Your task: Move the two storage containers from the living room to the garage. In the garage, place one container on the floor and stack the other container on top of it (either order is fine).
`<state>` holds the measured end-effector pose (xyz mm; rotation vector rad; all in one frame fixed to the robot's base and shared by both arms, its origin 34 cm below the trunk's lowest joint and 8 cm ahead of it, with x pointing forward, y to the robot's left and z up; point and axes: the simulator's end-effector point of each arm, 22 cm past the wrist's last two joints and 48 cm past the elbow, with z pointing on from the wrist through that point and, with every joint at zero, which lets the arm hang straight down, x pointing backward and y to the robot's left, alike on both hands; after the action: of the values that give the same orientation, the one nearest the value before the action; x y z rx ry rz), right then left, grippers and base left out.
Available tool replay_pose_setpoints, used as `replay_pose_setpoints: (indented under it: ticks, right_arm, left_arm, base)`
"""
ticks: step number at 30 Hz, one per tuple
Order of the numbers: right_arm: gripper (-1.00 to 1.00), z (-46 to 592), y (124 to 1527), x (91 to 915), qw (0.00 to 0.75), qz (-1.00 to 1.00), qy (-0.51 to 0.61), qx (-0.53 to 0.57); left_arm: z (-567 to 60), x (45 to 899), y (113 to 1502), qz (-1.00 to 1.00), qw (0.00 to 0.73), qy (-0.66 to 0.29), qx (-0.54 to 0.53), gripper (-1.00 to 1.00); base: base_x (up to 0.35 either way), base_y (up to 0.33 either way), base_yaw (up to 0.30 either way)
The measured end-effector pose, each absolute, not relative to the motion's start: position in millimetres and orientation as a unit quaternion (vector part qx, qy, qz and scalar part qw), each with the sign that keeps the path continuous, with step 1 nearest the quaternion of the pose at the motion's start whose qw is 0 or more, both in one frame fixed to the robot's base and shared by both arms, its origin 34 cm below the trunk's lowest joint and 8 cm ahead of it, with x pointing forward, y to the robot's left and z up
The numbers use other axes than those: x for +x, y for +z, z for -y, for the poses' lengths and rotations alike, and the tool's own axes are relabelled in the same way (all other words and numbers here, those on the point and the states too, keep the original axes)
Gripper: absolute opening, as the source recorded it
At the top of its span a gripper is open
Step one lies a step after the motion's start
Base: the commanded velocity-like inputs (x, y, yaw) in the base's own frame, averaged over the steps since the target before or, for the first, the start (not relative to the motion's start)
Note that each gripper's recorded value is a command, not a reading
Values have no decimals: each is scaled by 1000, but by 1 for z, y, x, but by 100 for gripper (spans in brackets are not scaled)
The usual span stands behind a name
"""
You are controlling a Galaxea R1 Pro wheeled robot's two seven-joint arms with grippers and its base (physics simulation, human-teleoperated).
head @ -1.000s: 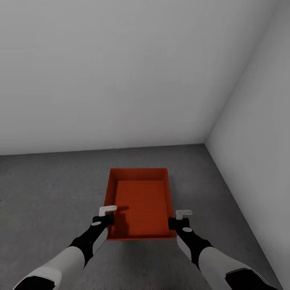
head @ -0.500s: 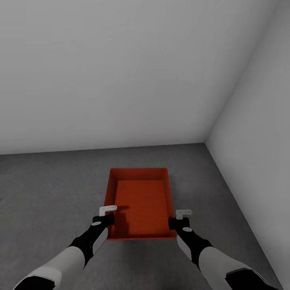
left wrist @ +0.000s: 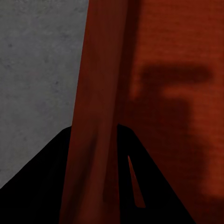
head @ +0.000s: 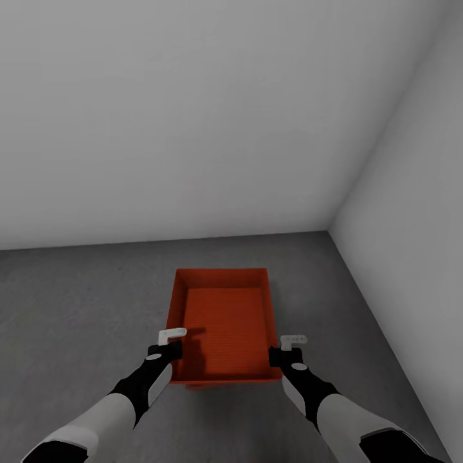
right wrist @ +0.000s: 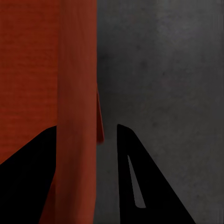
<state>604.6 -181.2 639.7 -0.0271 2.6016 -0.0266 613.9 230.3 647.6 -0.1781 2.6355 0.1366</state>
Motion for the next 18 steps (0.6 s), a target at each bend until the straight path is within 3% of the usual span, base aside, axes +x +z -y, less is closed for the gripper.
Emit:
replay_pose_setpoints:
  ticks: [4, 9, 18]
  right_arm:
    - [-100, 181, 640, 605, 267, -964, -10, -10]
    - [-100, 181, 639, 604, 266, -964, -10, -10]
    - [-100, 181, 639, 604, 266, -964, -10, -10]
  left_arm:
    - [-230, 614, 648, -966, 246, 50, -65, -100]
    - [-231, 614, 647, -966, 245, 50, -65, -100]
    - [-230, 614, 647, -966, 245, 50, -65, -100]
  base:
    - [237, 0, 0]
    - [56, 0, 10]
    - [2, 0, 224]
